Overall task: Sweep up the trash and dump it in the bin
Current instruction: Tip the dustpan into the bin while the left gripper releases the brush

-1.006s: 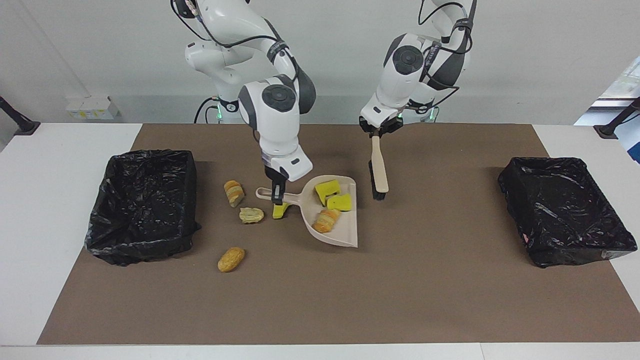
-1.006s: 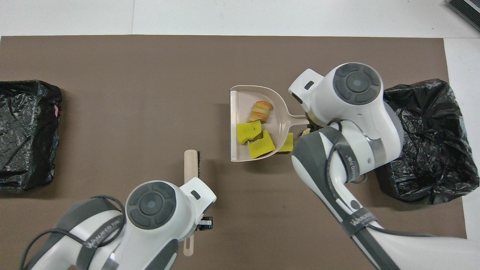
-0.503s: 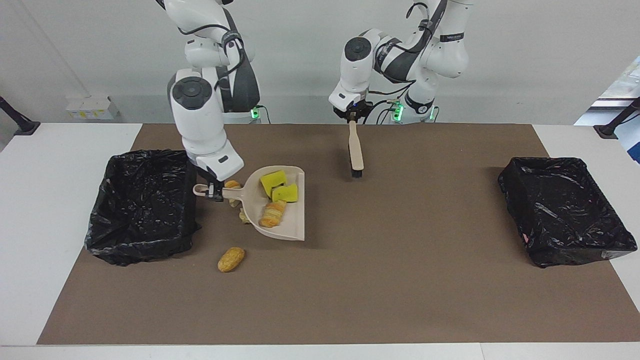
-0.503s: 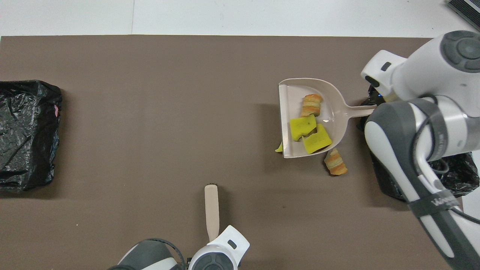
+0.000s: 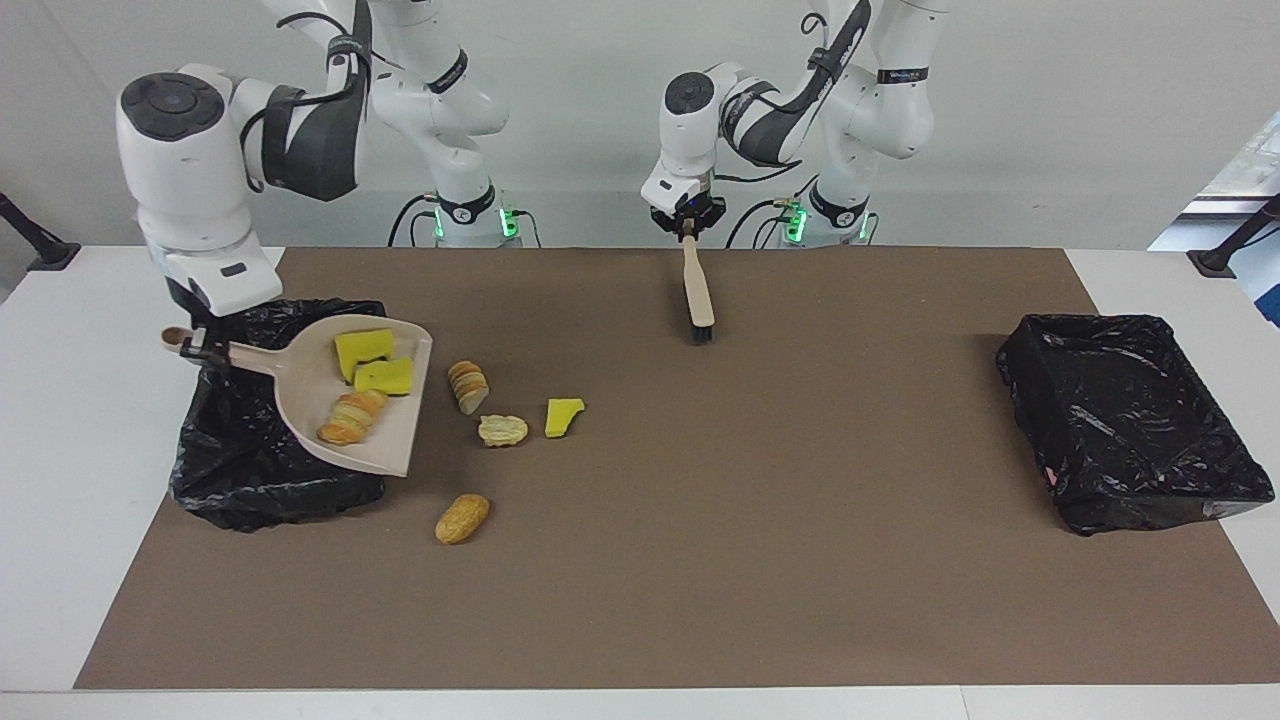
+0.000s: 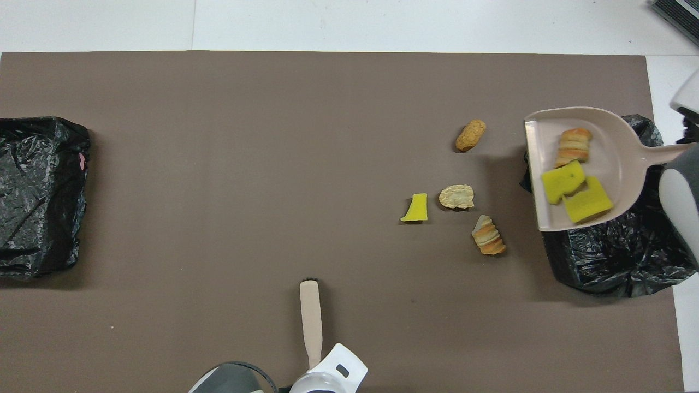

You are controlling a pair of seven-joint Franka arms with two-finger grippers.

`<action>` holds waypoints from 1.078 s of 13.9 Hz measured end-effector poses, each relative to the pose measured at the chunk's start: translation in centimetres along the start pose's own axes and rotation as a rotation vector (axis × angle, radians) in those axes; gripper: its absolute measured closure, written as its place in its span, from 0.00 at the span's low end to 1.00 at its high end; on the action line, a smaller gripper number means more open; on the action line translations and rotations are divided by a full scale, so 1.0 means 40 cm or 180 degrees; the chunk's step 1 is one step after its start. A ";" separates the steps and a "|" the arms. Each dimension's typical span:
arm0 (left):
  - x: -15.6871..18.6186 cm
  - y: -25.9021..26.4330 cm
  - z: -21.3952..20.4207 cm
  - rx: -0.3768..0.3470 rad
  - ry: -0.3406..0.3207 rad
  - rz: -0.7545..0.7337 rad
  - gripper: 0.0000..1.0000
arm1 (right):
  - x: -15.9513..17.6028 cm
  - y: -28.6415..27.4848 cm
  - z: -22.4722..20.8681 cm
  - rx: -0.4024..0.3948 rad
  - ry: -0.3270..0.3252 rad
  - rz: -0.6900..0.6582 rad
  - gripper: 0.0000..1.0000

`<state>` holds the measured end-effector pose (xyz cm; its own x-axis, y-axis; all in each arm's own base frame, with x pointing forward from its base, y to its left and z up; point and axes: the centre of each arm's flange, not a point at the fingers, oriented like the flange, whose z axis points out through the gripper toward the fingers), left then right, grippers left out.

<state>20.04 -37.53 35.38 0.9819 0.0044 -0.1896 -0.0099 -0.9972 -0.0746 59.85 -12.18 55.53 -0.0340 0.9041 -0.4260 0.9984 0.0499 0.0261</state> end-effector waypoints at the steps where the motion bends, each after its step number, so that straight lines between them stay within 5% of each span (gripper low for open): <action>1: 0.000 -0.001 0.001 0.0000 0.0001 0.0003 0.73 | -0.050 -0.019 0.016 0.0034 -0.0185 -0.0027 0.68; 3: 0.000 -0.002 0.008 0.0009 -0.0004 0.0026 0.73 | -0.098 -0.053 0.053 0.0019 -0.0574 -0.0139 0.68; 7: 0.005 -0.002 0.022 0.0028 -0.0017 0.0108 0.69 | -0.061 -0.133 0.079 -0.0035 -0.1283 -0.0419 0.68; 10: 0.040 0.008 -0.002 -0.0039 -0.0004 0.0158 0.36 | -0.037 -0.168 0.051 -0.0076 -0.1624 -0.0570 0.68; 13: 0.155 -0.006 -0.114 -0.0235 0.0066 0.0134 0.02 | -0.046 -0.178 0.020 -0.0126 -0.1717 -0.0565 0.68; 15: 0.254 -0.046 -0.224 -0.0345 0.0210 0.0209 0.00 | -0.058 -0.187 -0.011 -0.0198 -0.1724 -0.0449 0.68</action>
<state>31.71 -36.34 42.35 0.9901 -0.0624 -0.1255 -0.0574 -0.9974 0.0428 52.44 -14.48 56.73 -0.1227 0.5406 -0.8323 0.9808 0.1942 -0.0184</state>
